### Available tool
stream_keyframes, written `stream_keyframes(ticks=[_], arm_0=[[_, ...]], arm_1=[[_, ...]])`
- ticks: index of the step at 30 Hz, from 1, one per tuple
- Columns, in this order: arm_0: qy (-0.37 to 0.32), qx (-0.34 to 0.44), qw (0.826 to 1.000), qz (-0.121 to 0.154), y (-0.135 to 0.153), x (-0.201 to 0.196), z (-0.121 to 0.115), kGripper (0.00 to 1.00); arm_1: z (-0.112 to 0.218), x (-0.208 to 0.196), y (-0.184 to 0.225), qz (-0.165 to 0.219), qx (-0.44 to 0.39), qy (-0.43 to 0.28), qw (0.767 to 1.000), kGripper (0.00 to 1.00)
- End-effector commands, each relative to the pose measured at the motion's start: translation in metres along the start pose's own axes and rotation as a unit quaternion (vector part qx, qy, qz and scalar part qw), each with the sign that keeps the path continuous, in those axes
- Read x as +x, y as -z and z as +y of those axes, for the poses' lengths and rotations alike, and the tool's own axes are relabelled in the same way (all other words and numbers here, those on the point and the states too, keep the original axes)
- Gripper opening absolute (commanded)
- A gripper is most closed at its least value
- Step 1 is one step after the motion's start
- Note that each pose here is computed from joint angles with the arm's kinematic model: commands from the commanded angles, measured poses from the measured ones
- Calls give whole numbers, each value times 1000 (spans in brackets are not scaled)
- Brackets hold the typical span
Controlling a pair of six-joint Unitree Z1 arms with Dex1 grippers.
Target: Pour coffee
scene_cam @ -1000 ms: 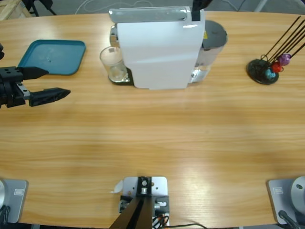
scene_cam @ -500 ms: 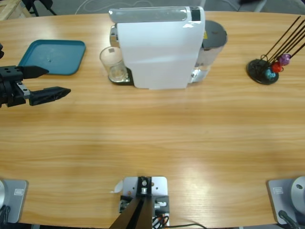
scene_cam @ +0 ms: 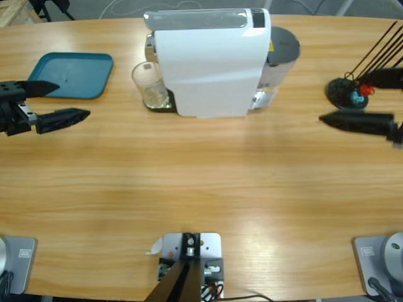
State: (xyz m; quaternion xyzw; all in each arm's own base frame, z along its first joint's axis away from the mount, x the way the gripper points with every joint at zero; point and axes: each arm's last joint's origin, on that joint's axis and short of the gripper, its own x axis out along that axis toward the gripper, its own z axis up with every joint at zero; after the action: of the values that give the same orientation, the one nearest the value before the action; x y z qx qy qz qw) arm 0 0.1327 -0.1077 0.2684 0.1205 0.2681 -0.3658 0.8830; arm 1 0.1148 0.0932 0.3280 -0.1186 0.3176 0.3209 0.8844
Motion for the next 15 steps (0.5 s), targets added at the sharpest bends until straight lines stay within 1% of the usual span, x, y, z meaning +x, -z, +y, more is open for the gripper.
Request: stream_keyframes(ticks=[1,6,9,11,15], arm_0=[[0,-2,1000,20,7,10,1,1000],[11,4,1000,11,6,7,0,1000],[13,2,999,32,7,18,1,1000],[17,17,999,41,7,23,1,1000],[16,25,999,39,7,22,1,1000]], arm_1=[[2,-5,27,-33,5,-4,999,1000],[3,-9,31,-34,11,-6,999,996],[2,-7,31,-29,11,-5,999,996],[2,-5,31,-24,11,-2,1000,996],[2,-1,32,-15,9,-1,1000,996]])
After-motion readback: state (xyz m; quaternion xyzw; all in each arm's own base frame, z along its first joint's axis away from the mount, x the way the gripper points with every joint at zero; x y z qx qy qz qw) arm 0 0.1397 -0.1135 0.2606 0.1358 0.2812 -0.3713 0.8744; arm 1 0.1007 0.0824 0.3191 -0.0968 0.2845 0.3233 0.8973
